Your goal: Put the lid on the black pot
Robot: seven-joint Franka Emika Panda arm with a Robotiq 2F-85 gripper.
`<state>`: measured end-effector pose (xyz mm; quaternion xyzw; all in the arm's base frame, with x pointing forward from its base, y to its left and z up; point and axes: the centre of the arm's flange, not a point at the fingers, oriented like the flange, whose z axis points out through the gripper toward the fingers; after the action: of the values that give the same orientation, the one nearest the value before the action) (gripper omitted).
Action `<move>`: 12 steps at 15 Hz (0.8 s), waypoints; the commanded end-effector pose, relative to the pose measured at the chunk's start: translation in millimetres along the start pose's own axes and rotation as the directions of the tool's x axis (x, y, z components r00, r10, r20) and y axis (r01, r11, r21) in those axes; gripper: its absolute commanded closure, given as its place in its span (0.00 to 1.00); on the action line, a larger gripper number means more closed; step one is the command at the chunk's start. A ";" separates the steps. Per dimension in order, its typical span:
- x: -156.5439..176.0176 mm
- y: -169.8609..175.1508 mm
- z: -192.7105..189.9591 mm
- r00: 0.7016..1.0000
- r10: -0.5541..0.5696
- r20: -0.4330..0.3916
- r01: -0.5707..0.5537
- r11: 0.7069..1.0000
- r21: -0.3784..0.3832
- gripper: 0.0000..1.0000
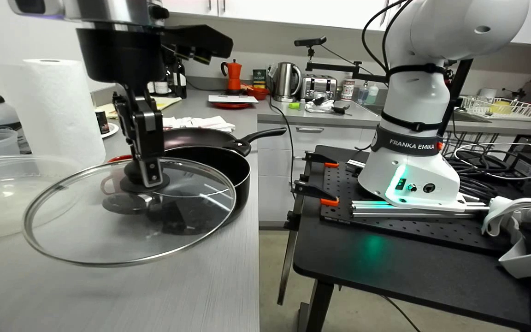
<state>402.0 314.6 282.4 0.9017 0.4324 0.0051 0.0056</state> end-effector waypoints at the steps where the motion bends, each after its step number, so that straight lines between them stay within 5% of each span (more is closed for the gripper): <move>1: -26.2 16.1 -23.7 0.997 0.063 -0.039 -0.063 0.998 0.005 0.74; 12: -73.3 85.4 -23.7 0.957 0.287 -0.034 -0.283 0.956 0.081 0.74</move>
<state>423.7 225.2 294.2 0.9491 0.3139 0.0013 -0.0266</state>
